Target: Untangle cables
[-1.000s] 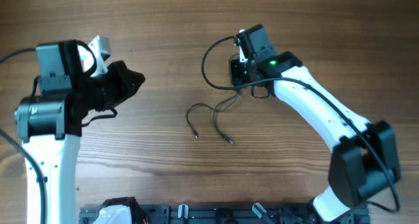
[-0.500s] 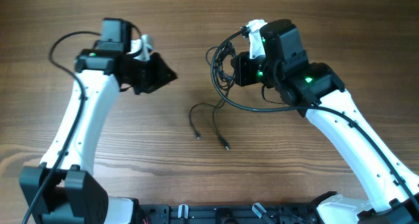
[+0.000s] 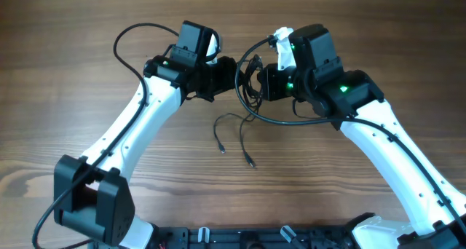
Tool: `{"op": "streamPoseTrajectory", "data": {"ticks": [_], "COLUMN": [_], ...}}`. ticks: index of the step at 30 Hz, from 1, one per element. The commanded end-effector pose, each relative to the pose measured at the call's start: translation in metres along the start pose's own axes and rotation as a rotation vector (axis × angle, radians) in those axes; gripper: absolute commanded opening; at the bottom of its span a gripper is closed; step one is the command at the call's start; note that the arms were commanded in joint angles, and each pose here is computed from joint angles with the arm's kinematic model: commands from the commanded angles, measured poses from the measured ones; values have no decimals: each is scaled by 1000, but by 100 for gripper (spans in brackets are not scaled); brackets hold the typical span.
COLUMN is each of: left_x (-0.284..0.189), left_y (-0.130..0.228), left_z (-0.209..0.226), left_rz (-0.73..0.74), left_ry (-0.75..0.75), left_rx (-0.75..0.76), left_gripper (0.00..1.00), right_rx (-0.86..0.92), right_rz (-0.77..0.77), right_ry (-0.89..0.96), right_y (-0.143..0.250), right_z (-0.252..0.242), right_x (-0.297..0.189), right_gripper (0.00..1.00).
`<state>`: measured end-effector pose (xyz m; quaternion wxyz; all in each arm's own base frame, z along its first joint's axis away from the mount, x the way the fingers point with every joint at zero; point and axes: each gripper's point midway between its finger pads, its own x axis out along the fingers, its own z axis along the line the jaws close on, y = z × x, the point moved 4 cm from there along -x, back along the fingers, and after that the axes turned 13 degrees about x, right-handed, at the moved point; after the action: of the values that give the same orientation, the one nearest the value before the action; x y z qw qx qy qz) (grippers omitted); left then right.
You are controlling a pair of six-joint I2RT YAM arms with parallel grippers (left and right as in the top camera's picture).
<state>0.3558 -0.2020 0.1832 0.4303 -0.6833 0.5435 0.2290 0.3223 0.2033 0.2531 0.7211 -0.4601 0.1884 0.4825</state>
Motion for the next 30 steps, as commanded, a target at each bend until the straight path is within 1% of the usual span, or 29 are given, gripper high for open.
{"op": "streamPoseTrajectory", "data": {"ticks": [1, 2, 5, 6, 7, 8, 11, 13, 15, 19, 20, 21, 24, 27, 30], "left_x": [13, 15, 21, 22, 23, 23, 22, 10, -25, -113, -130, -160, -212, -252, -269], "left_y": [1, 1, 3, 2, 2, 1, 2, 4, 2, -4, -2, 2, 16, 34, 47], "left_z": [13, 14, 18, 18, 18, 17, 17, 14, 15, 17, 15, 10, 1, 1, 0], "left_rz": [14, 19, 32, 32, 29, 26, 32, 46, 24, -129, -156, -215, -330, -440, -477], "left_ry": [-51, -53, -59, -59, -58, -56, -50, -11, 18, 59, 83, 126, 193, 183, 161], "left_rx": [-30, -32, -38, -38, -36, -34, -36, -30, -31, -30, -32, -26, 1, -3, -9], "left_gripper": [46, 41, 39, 36, 17, 4, 4, 4, 4, 4, 4, 4, 4, 4, 4], "right_rx": [-10, -10, -15, -16, -18, -19, -38, -59, -62, -68, -60, -46, -15, 21, 69], "right_rz": [-8, -12, -15, -16, -21, -24, -29, -28, -40, -64, -68, -70, -62, -31, -10], "right_ry": [-47, -50, -72, -83, -86, -88, -88, -60, -15, 19, 33, 58, 120, 198, 277], "right_y": [-3, -3, -3, -3, -3, -2, -1, 0, -1, -7, -10, -14, -23, -32, -37], "right_z": [11, 12, 16, 18, 19, 19, 20, 16, 9, 0, -4, -14, -43, -85, -126], "right_x": [-9, -11, -16, -19, -22, -25, -31, -31, -31, -31, -30, -27, -18, -4, 6], "right_gripper": [4, 4, 4, 4, 4, 4, 4, 4, 4, 4, 4, 4, 4, 4, 4]}}
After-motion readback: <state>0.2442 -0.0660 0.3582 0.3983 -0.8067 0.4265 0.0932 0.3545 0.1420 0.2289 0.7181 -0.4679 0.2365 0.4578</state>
